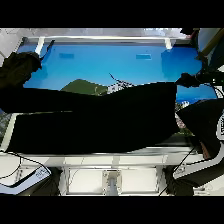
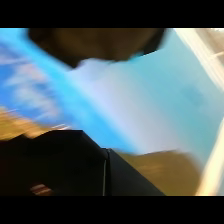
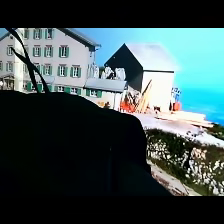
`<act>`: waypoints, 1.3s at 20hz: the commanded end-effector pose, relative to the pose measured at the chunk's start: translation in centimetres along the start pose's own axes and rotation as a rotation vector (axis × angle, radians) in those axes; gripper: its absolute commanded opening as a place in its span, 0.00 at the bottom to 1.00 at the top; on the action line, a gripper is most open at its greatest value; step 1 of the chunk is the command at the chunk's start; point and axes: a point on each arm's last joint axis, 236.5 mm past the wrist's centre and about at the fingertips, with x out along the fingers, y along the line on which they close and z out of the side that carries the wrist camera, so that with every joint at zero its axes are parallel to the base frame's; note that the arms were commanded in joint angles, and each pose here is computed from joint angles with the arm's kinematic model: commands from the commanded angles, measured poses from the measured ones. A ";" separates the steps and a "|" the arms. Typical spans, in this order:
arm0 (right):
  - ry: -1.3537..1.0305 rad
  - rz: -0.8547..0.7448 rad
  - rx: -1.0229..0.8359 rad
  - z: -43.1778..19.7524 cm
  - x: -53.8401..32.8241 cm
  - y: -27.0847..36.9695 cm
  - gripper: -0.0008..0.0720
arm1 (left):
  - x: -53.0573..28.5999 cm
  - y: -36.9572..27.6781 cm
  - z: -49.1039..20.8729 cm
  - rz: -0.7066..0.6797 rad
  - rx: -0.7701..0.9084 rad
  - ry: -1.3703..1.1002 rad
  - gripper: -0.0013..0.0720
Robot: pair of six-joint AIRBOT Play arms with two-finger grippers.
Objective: Fold the clothes and pants, and hang the long-sleeved shirts on hangers.
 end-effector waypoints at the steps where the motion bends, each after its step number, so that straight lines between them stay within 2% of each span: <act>1: 0.023 -0.008 0.024 -0.6 -0.2 0.2 0.05 | -0.5 3.9 -0.5 0.232 0.116 0.084 0.02; 5: 0.005 -0.027 0.084 0.1 1.4 -0.7 0.05 | 6.3 1.4 -3.1 0.196 0.167 0.176 0.02; 9: -0.097 -0.095 0.168 2.3 1.6 -2.7 0.04 | 12.1 -0.6 0.2 0.172 0.014 0.060 0.02; 13: -0.202 -0.147 0.222 4.7 1.6 -3.7 0.04 | 16.5 -3.2 1.1 0.134 0.047 0.064 0.02; 16: -0.182 -0.139 0.275 4.4 3.9 -3.7 0.05 | 18.7 -4.7 0.5 0.112 0.073 0.070 0.03; 17: -0.153 -0.131 0.274 3.9 5.0 -3.4 0.06 | 18.8 -5.2 0.5 0.103 0.108 0.064 0.21; 18: -0.129 -0.123 0.271 3.4 6.1 -3.1 0.22 | 18.7 -5.6 0.7 0.095 0.142 0.058 0.68; 19: -0.109 -0.118 0.268 3.0 6.9 -2.8 0.38 | 18.3 -6.0 1.0 0.089 0.158 0.048 1.00; 23: -0.056 -0.109 0.250 2.0 6.9 -1.8 0.39 | 13.4 -5.6 4.2 0.102 0.150 -0.008 0.99; 26: 0.022 -0.138 0.220 0.0 4.9 -1.8 0.39 | 7.8 -0.1 3.7 0.285 0.250 0.109 0.98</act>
